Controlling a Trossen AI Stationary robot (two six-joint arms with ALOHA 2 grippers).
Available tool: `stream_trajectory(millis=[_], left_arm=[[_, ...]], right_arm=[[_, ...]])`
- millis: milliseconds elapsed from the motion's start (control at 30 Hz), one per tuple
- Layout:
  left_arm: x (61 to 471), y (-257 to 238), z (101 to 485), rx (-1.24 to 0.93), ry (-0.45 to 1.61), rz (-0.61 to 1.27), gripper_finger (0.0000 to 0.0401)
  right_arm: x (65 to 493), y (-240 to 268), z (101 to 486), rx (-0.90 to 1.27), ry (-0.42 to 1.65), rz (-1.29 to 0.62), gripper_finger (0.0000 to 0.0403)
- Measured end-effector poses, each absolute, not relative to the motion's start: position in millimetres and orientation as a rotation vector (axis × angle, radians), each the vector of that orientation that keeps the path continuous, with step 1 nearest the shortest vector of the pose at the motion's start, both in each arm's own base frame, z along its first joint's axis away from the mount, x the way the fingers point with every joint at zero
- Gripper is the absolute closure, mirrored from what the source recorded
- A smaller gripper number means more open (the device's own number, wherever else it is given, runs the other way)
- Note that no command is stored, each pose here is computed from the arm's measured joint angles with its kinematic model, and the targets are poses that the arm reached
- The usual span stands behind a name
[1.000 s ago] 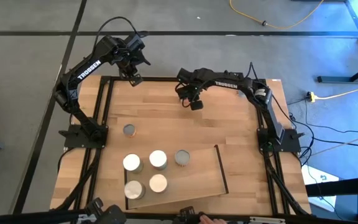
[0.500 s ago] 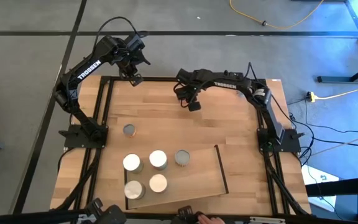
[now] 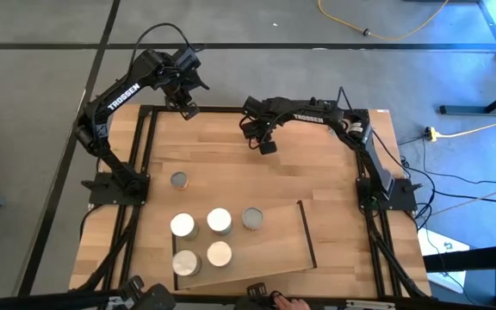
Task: Pick and place cans onto a shelf
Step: Put the canned meat balls on the shelf
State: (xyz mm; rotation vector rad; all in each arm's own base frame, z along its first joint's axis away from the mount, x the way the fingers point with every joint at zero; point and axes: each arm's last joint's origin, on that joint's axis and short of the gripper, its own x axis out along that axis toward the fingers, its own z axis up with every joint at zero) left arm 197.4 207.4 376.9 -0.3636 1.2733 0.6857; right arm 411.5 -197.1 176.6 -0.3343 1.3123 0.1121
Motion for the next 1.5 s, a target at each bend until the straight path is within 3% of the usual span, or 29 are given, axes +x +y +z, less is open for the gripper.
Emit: stream_trajectory(millis=[100,267,533,1167,1500], left_arm=[[197.6,207.1,376.9,-0.367,1.272,0.685,0.0401],[199.0,205.9,377.0,-0.365,1.271,0.682,0.0401],[204.0,200.9,376.9,-0.353,1.273,0.664,0.0401],[217.6,186.0,376.9,-0.273,1.291,0.577,0.0401],[227.7,173.5,376.9,-0.219,1.299,0.516,0.0401]], right_arm=[[411.5,-197.3,176.1,-0.334,1.313,0.112,0.032],[413.3,-199.2,176.3,-0.322,1.313,0.033,0.0387],[409.3,-189.2,190.0,-0.386,1.375,-0.028,0.0392],[373.8,-62.2,386.3,-0.452,1.19,-0.078,0.0392],[355.0,28.9,419.0,-0.458,1.088,0.192,0.0393]])
